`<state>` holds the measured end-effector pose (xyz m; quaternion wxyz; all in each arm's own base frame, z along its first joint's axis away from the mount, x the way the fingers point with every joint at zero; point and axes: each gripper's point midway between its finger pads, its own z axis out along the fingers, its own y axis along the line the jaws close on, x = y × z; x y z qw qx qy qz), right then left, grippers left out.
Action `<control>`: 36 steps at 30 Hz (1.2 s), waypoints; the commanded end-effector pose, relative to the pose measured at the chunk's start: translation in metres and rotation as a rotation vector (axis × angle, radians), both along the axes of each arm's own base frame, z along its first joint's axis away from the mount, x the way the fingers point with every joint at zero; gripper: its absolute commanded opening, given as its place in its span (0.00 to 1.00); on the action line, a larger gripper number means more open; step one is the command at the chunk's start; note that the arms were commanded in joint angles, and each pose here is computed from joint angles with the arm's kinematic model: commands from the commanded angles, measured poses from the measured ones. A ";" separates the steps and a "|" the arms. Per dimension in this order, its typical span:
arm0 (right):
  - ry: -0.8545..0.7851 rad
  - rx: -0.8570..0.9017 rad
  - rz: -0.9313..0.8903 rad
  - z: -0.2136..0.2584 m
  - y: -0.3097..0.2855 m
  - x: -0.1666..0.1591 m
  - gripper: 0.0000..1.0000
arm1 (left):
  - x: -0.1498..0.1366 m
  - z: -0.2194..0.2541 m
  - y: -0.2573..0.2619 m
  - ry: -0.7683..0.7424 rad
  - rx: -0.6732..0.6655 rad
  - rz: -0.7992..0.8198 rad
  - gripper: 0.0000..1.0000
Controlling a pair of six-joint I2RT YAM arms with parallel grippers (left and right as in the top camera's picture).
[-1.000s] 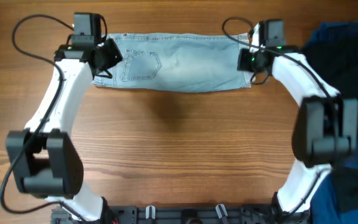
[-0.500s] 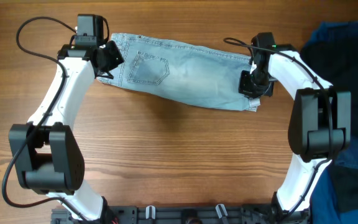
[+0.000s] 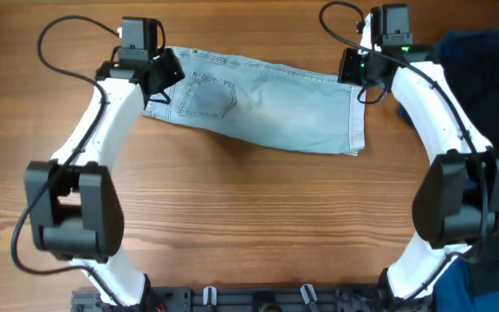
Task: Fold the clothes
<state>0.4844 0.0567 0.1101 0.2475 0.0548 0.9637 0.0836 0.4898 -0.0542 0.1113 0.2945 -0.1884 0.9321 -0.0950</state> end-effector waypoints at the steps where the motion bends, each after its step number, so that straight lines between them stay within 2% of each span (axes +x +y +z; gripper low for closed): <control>1: 0.079 -0.017 -0.024 -0.049 -0.004 0.003 0.04 | 0.003 -0.042 -0.004 0.066 -0.008 0.003 0.04; 8: 0.190 -0.236 -0.122 -0.122 -0.046 -0.001 0.04 | 0.000 -0.081 0.003 0.141 0.033 0.016 0.04; 11: 0.180 -0.265 -0.143 -0.135 -0.055 0.004 0.04 | -0.001 -0.084 0.007 0.145 0.054 0.028 0.04; 13: 0.138 -0.258 -0.147 -0.128 -0.055 0.014 0.04 | 0.000 -0.083 0.007 0.142 0.057 0.023 0.04; 16: 0.018 -0.224 -0.067 -0.073 -0.040 0.040 0.04 | 0.002 -0.078 0.006 0.126 0.093 -0.038 0.04; 19: -0.123 -0.084 0.078 0.004 0.001 0.055 0.04 | 0.003 -0.067 0.006 0.103 0.091 -0.038 0.04; 21: -0.226 0.036 0.183 0.052 0.038 0.053 0.04 | 0.005 -0.060 0.004 0.084 0.084 -0.038 0.04; 24: -0.302 0.123 0.303 0.075 0.089 0.050 0.04 | 0.005 -0.062 0.004 0.086 0.085 -0.038 0.04; 28: -0.289 0.076 0.342 0.041 0.127 0.054 0.04 | 0.006 -0.062 0.004 0.085 0.084 -0.039 0.04; 31: -0.243 0.034 0.352 -0.004 0.145 0.057 0.04 | 0.005 -0.063 0.004 0.091 0.085 -0.039 0.04; 36: -0.131 -0.044 0.223 -0.081 0.130 0.063 0.08 | 0.004 -0.063 0.004 0.092 0.085 -0.039 0.04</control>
